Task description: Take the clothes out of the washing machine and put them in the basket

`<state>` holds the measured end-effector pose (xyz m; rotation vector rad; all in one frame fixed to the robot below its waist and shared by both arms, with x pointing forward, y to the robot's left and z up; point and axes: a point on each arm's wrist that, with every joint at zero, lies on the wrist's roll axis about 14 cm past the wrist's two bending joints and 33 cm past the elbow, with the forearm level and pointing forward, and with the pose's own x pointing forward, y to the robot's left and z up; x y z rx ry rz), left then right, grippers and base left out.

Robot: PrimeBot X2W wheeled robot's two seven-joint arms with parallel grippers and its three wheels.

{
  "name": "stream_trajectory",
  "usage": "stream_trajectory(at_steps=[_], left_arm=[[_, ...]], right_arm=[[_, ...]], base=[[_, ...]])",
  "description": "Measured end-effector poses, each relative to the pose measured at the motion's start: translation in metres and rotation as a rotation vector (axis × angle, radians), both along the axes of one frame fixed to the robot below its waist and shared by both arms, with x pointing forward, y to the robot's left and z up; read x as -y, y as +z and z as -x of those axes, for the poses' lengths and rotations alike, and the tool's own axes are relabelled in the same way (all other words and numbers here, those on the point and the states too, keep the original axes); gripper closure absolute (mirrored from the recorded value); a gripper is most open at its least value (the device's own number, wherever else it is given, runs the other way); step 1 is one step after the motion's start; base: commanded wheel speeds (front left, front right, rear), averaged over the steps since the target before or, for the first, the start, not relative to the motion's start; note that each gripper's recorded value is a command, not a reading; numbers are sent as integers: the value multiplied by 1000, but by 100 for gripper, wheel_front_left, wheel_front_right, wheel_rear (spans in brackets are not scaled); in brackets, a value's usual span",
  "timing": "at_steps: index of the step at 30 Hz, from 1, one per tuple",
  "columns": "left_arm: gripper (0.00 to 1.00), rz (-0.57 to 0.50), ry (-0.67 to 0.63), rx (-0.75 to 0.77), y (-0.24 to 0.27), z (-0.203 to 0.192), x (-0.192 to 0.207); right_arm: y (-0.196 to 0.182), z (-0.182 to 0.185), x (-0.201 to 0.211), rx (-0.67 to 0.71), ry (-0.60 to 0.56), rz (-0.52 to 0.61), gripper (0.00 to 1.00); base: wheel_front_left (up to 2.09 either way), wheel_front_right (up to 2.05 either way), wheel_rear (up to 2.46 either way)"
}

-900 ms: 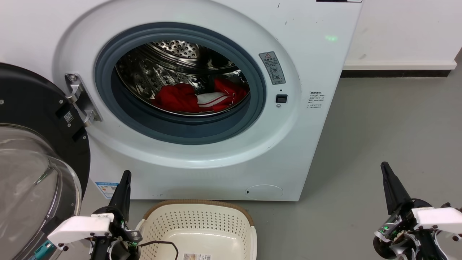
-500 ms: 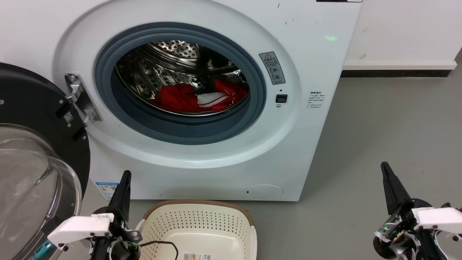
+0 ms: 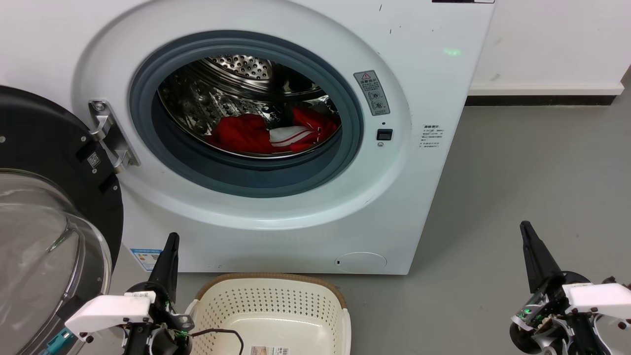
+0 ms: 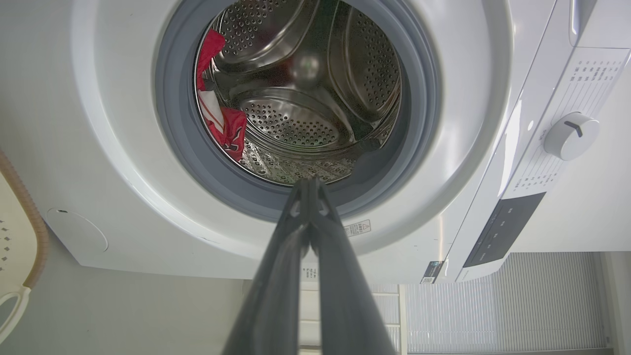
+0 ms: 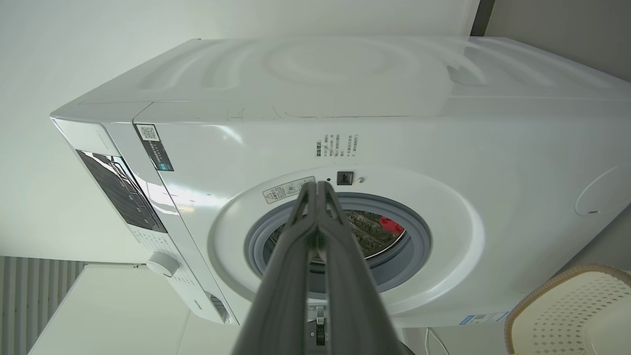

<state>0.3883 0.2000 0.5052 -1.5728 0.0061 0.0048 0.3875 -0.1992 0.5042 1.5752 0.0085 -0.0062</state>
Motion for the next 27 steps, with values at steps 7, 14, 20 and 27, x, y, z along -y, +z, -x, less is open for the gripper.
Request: stream_trajectory(at_steps=[7, 14, 20, 27], left_arm=[[100, 0, 0, 0, 0, 0, 0], [0, 6, 3, -73, -24, 11, 1], [0, -12, 26, -82, -28, 14, -2], [0, -67, 64, -77, -25, 16, -11]], right_arm=[[0, 0, 0, 0, 0, 0, 100], [-24, 11, 0, -70, -3, -7, 0], [-29, 15, 3, -86, -28, 10, 0], [-25, 15, 12, -77, -66, 74, 0]], base=[[0, 0, 0], [0, 0, 0], [0, 0, 0], [0, 0, 0]])
